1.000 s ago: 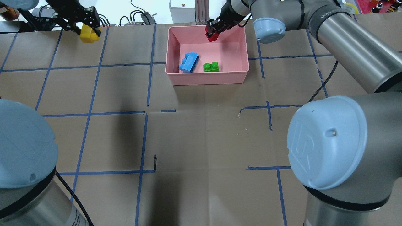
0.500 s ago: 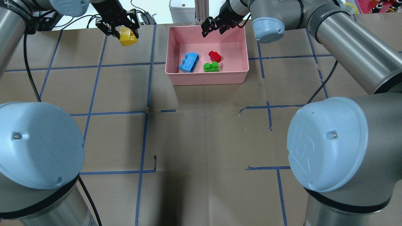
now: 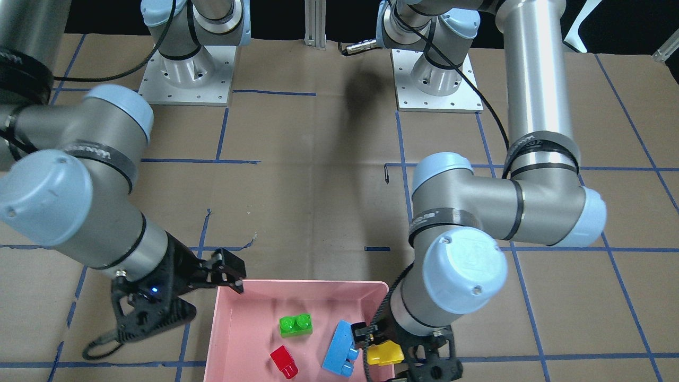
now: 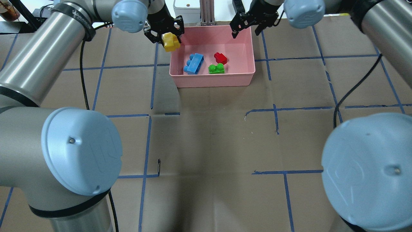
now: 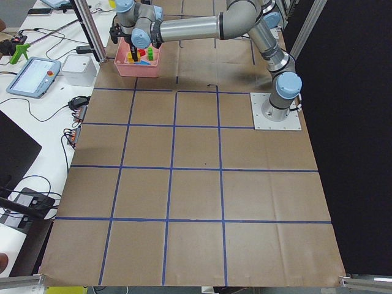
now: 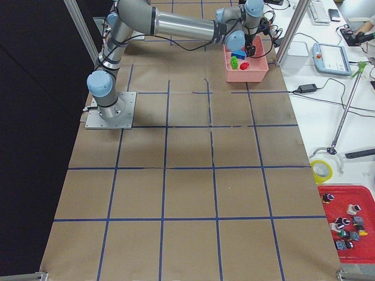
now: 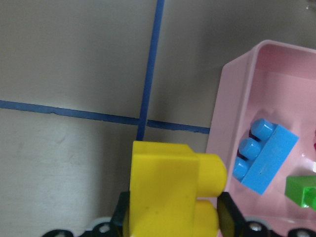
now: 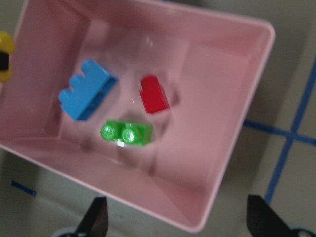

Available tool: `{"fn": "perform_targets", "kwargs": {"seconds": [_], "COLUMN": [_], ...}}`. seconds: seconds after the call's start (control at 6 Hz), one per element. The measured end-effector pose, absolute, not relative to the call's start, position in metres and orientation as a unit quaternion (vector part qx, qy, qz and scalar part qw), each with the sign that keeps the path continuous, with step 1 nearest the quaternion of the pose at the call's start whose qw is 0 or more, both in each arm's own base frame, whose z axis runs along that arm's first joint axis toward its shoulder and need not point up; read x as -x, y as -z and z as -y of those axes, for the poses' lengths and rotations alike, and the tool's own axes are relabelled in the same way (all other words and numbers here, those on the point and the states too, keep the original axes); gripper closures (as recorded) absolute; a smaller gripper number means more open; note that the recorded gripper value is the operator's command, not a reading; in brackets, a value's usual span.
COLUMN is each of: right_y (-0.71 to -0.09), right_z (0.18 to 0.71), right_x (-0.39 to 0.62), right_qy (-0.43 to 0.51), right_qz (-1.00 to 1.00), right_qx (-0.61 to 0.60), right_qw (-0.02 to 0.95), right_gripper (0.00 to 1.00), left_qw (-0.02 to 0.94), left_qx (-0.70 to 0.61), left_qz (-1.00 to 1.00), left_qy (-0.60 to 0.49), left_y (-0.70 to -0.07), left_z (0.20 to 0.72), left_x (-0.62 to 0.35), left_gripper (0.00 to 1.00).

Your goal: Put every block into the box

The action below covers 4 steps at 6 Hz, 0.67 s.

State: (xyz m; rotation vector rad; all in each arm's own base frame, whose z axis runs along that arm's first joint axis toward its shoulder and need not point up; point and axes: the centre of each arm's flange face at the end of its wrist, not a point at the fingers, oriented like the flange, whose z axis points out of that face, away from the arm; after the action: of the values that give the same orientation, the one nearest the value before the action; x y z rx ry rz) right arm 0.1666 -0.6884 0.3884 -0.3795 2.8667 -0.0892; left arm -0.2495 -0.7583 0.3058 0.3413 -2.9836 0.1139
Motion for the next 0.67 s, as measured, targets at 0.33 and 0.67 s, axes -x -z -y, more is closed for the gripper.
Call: {"fn": "perform_targets", "kwargs": {"seconds": [0.33,0.67], "right_y": [-0.479,-0.522], "right_z": [0.607,0.511], "right_x": [-0.135,-0.135], "right_qy": [-0.005,0.010], "right_qz": [-0.992,-0.997], "right_qx": [0.102,0.066], "right_qw": [0.072,0.050], "right_gripper": [0.00,0.00], "left_qw": [0.074,0.080], "left_qx": [-0.128,-0.121], "left_qz": [0.988,0.987], "left_qy": [-0.046,-0.070], "left_y": [-0.270,-0.270], "left_z": [0.761,0.765], "left_x": [0.310,0.323], "left_gripper": [0.16,0.02]}}
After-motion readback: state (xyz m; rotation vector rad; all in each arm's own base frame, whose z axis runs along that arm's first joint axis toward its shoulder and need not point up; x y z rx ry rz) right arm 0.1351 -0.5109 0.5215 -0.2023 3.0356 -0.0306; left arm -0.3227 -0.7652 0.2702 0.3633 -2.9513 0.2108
